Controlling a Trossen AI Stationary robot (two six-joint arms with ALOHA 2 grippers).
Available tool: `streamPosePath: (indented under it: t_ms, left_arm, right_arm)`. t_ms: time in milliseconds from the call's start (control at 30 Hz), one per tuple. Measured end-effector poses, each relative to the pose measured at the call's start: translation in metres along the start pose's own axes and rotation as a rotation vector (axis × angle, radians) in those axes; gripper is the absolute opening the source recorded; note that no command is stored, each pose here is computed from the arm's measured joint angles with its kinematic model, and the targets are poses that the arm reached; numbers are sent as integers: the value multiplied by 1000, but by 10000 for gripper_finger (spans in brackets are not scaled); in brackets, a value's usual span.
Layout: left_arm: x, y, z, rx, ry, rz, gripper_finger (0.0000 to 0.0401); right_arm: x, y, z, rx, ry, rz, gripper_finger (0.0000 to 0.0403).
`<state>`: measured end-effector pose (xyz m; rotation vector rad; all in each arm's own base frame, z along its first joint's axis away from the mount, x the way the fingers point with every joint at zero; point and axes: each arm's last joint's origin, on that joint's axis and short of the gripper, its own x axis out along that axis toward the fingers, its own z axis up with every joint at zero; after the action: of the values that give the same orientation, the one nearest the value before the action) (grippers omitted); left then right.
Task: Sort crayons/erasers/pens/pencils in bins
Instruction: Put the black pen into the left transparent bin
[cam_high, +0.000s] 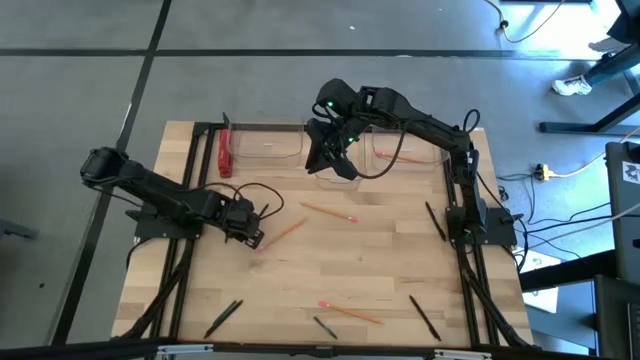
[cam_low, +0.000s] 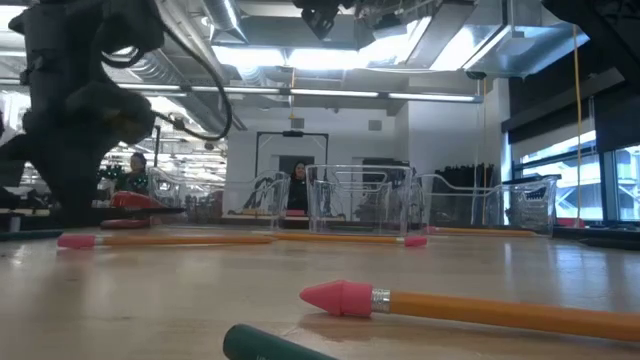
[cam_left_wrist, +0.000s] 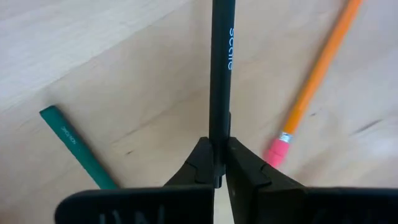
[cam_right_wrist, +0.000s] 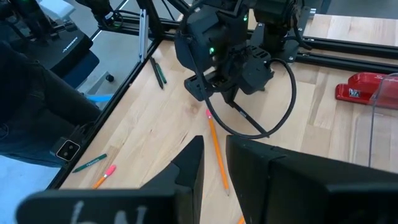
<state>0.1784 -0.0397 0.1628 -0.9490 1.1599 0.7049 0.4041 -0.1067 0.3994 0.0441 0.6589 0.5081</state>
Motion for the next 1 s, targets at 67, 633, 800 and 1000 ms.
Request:
streamPosePath:
  t_ms: [67, 633, 800, 1000]
  left_arm:
    - [-7, -2, 1, 1, -5, -8, 6]
    - [-102, -2, 45, 67, -171, 98, 9]
    - [-122, 5, 73, 125, -253, 121, 10]
    - [-138, 25, 108, 230, -298, 182, 10]
  right_arm:
    - [0, 0, 0, 0, 0, 0, 71]
    - [0, 0, 0, -4, 2, 0, 71]
    - [0, 0, 0, -4, 2, 0, 71]
    - [0, 0, 0, -3, 2, 0, 71]
